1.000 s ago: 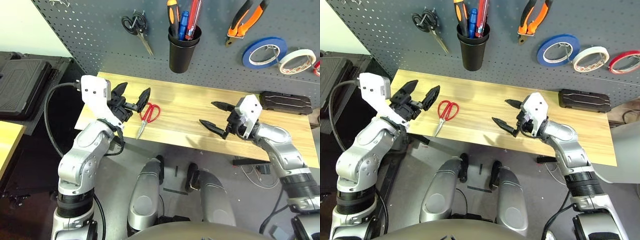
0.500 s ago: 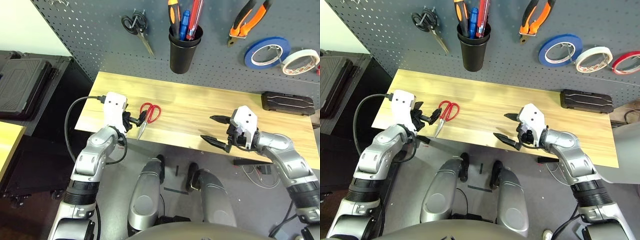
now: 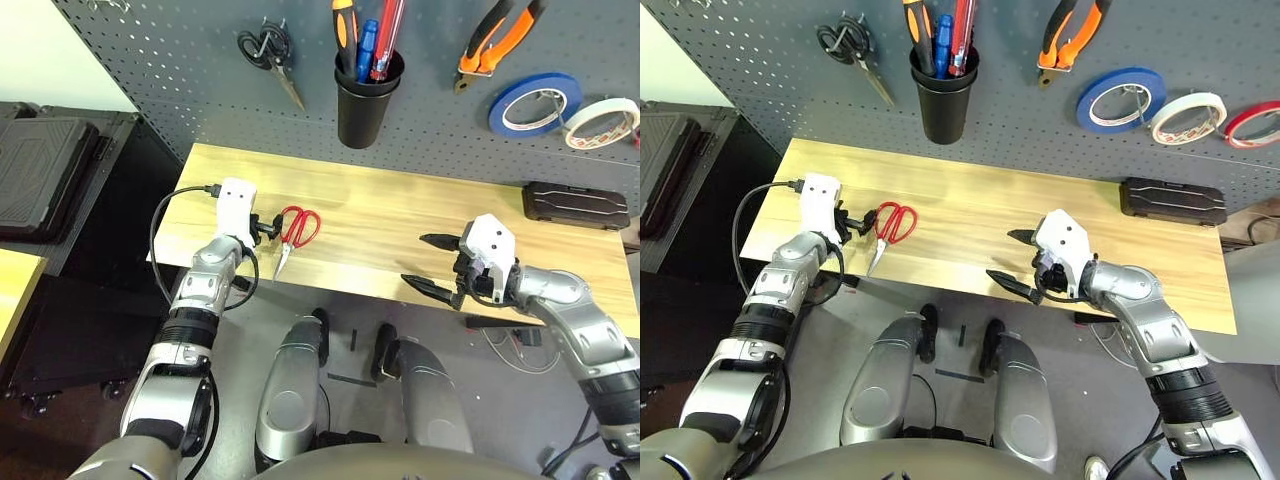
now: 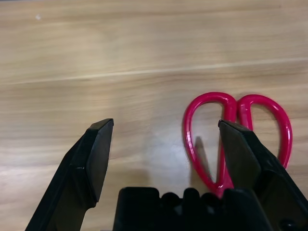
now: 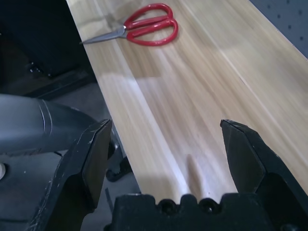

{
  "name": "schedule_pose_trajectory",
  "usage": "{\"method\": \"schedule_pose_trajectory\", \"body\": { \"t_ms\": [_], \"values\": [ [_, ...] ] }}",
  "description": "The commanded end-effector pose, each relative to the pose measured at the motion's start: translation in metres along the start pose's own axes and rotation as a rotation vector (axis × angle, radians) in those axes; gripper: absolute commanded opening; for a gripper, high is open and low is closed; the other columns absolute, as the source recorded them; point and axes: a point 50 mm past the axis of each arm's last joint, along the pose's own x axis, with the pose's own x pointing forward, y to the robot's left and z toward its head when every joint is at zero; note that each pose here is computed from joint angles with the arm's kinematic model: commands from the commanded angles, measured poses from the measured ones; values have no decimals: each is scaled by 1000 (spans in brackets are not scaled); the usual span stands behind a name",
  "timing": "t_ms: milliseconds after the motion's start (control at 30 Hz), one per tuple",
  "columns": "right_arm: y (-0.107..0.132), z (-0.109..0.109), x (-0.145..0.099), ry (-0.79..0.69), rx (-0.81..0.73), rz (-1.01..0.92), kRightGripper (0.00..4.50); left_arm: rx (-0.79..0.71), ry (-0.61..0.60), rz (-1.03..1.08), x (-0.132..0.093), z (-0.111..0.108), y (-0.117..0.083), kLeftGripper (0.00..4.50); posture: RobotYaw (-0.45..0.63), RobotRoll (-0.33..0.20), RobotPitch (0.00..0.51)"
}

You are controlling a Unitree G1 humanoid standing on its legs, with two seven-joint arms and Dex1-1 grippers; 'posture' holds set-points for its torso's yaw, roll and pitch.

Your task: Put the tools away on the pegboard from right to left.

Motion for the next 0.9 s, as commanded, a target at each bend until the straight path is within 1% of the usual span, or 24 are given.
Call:
{"method": "schedule_pose_trajectory", "body": {
  "t_ms": [33, 133, 233, 367, 533, 567, 600, 667, 767, 833, 867, 900],
  "values": [
    [1, 1, -4, 14, 1, -4, 4500, 0, 46, -3, 4, -14, -4, 4463, 138, 0, 344],
    [-1, 4, -5, 9, -10, -10, 4500, -1, 75, 12, 8, -19, -4, 4463, 130, 0, 341],
    [-1, 13, -4, -10, -30, -14, 4500, -32, 122, 53, 12, -24, -2, 4463, 121, 0, 335],
    [-1, 25, -2, -34, -37, -15, 4500, -24, 133, 58, 15, -23, -1, 4463, 113, 0, 331],
    [-2, 27, -5, -24, -39, -18, 4500, -31, 202, 8, 17, -33, -9, 4463, 108, 0, 324],
    [-2, 27, -6, -19, -40, -18, 4500, -33, 216, -5, 17, -35, -11, 4076, 108, 0, 324],
    [-3, 26, -7, -15, -40, -18, 4500, -31, 228, -18, 16, -37, -12, 3890, 108, 0, 324],
    [-3, 25, -9, -1, -39, -14, 4500, -41, 246, -35, 16, -40, -15, 3181, 109, 0, 324],
    [-2, 22, -11, 15, -36, 0, 4500, -44, 239, -40, 15, -41, -17, 1982, 114, 0, 325],
    [-2, 20, -11, 20, -34, 8, 4500, -44, 234, -39, 15, -40, -17, 1263, 116, 0, 326],
    [-1, 20, -11, 22, -32, 12, 4500, -48, 231, -36, 15, -40, -17, 793, 118, 0, 326],
    [-1, 20, -11, 24, -30, 16, 4500, -52, 227, -31, 15, -40, -17, 464, 121, 0, 327]
  ]
}}
